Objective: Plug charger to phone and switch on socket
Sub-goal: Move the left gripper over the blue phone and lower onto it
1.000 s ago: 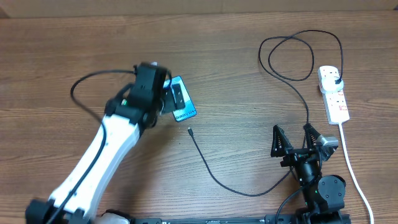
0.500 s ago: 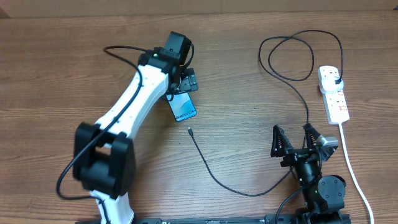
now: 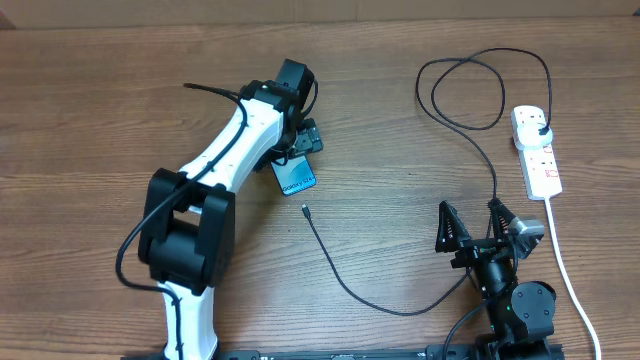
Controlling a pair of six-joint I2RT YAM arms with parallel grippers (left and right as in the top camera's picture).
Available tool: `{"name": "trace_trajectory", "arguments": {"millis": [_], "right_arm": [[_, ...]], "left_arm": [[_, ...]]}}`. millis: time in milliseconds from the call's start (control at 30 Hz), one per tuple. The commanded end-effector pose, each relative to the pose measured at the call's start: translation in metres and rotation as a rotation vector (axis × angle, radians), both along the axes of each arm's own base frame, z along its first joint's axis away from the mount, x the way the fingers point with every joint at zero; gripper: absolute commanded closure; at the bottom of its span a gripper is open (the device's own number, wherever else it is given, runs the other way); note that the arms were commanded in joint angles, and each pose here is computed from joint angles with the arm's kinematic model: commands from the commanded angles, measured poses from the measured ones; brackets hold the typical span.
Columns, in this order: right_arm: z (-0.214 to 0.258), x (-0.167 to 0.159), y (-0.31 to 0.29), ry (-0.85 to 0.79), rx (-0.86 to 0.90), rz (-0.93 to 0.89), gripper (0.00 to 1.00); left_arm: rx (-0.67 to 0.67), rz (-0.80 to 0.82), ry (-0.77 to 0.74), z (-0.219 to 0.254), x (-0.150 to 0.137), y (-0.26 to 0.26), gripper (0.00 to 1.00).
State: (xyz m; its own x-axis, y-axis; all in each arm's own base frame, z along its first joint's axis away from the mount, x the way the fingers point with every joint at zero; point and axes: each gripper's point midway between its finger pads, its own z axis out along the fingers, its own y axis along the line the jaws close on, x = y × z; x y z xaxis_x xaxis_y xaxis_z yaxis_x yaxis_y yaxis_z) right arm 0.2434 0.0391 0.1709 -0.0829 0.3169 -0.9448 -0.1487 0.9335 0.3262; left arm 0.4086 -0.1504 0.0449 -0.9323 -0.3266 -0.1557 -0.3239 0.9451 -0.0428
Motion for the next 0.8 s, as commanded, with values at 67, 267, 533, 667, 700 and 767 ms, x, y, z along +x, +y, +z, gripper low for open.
{"name": "trace_trajectory", "arguments": {"millis": [67,267,533,667,700,767], "right_arm": [[-0.001,0.0,-0.002,-0.008,0.0,-0.013,0.0],[-0.001,0.0,-0.002,-0.008,0.0,-0.013,0.0],[-0.001,0.0,-0.002,-0.008,0.0,-0.013,0.0],[-0.001,0.0,-0.002,-0.008,0.0,-0.013,0.0],[-0.001,0.0,-0.002,-0.008,0.0,-0.013,0.0],[-0.001,0.0,-0.002,-0.008,0.0,-0.013,0.0]], "left_arm": [[-0.014,0.018,0.052,-0.022,-0.001,-0.008,0.0],[-0.044,0.022,0.079,-0.036,-0.001,-0.011,0.0],[-0.042,0.024,0.069,-0.038,0.002,-0.011,0.0],[-0.038,0.044,0.077,-0.038,0.0,-0.01,0.0],[-0.038,0.05,0.079,-0.038,-0.001,-0.01,0.0],[-0.039,0.05,0.078,-0.038,0.0,-0.01,0.0]]}}
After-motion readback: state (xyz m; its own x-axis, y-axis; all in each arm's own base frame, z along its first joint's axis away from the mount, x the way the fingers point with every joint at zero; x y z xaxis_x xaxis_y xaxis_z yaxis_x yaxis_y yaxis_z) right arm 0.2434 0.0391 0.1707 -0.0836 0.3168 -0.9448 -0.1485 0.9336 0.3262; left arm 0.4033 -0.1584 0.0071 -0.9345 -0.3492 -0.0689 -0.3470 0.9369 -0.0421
